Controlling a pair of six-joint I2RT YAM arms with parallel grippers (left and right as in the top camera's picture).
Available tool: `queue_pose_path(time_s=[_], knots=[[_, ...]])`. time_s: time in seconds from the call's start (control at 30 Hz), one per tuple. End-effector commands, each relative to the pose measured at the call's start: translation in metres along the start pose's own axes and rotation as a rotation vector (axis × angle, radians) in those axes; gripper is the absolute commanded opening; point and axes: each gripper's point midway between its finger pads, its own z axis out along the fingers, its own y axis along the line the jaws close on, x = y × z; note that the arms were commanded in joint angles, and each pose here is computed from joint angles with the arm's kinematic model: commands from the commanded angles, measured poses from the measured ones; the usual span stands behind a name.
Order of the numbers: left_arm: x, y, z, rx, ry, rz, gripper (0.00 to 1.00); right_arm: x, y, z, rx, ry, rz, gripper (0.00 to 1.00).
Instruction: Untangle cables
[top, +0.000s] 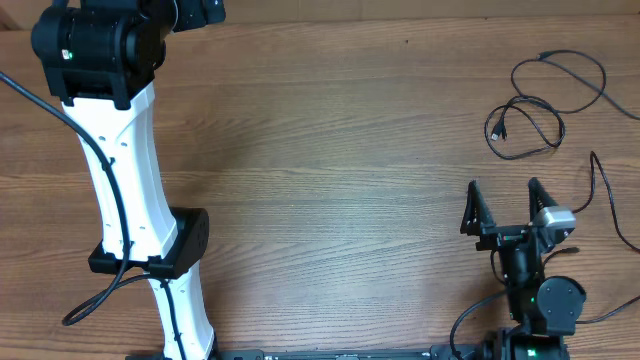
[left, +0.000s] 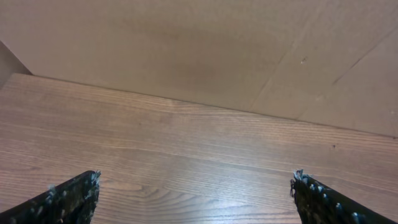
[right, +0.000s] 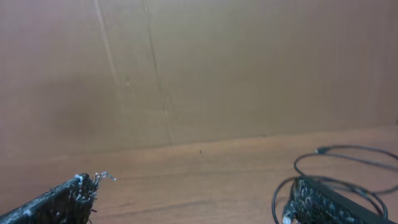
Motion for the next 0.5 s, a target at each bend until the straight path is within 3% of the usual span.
queue_pose_path(time_s=[0.0, 0.27, 0.47], knots=[[0.0, 0.001, 0.004, -0.008, 0.003, 0.015, 1.0, 0.008, -0.01, -0.005, 0.05, -0.022, -0.003, 1.0], [0.0, 0.001, 0.004, -0.008, 0.003, 0.015, 1.0, 0.036, -0.023, -0.016, 0.114, 0.089, -0.164, 1.0], [0.0, 0.001, 0.004, -0.008, 0.003, 0.015, 1.0, 0.044, -0.026, -0.019, 0.127, 0.122, -0.172, 1.0]])
